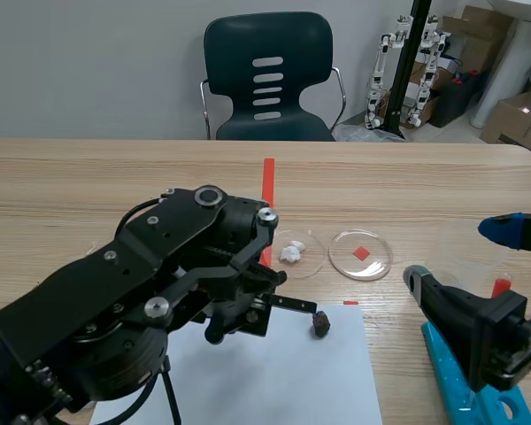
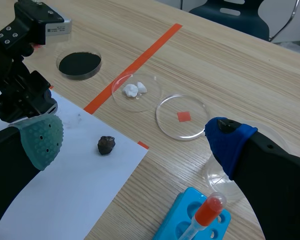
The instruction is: Put the middle mineral back
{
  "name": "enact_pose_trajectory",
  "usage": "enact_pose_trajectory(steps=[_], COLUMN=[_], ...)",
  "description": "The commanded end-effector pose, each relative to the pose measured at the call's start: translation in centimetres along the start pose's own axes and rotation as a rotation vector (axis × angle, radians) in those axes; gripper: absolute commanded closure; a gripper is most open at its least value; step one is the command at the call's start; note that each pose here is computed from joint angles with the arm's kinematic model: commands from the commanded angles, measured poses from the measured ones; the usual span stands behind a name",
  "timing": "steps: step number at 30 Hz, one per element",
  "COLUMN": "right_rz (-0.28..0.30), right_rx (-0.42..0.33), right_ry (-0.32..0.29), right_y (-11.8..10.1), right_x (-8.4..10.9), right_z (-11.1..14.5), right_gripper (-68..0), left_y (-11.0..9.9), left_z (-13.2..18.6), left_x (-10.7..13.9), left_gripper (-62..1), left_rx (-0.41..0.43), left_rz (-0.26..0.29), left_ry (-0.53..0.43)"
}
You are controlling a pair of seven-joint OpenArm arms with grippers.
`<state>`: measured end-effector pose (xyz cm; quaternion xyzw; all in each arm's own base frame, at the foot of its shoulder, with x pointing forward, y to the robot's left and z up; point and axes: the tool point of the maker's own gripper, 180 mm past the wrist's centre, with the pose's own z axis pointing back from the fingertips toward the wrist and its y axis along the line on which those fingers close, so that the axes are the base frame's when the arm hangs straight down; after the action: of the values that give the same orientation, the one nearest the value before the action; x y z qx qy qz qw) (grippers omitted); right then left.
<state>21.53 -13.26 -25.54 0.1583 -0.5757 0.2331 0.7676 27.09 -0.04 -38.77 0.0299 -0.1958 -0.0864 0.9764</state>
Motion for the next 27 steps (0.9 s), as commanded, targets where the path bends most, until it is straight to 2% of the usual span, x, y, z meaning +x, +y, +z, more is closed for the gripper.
enact_pose_trajectory(steps=[1,6,12,27], right_rz=[0.007,0.007,0.007,0.007], right_rx=[0.003,0.003,0.003,0.003], right_ry=[-0.037,-0.037,-0.037,-0.037], right_y=[0.0,0.0,0.0,0.0], right_x=[1.2,1.2,1.2,1.2], right_z=[0.0,0.0,0.0,0.0], right_gripper=[-59.1,-59.1,-59.1,-59.1], left_y=[-0.4,-0.8,-1.2,-2.6], left_z=[0.4,-0.4,-1.1,-1.6], left_x=[1.2,1.6,1.8,1.9], left_gripper=[-8.8,-8.8,-8.8,-8.8], left_rx=[-0.008,0.005,-0.001,-0.074], left_rz=[0.002,-0.015,-0.009,0.008], left_ry=[-0.025,-0.008,0.005,-0.001])
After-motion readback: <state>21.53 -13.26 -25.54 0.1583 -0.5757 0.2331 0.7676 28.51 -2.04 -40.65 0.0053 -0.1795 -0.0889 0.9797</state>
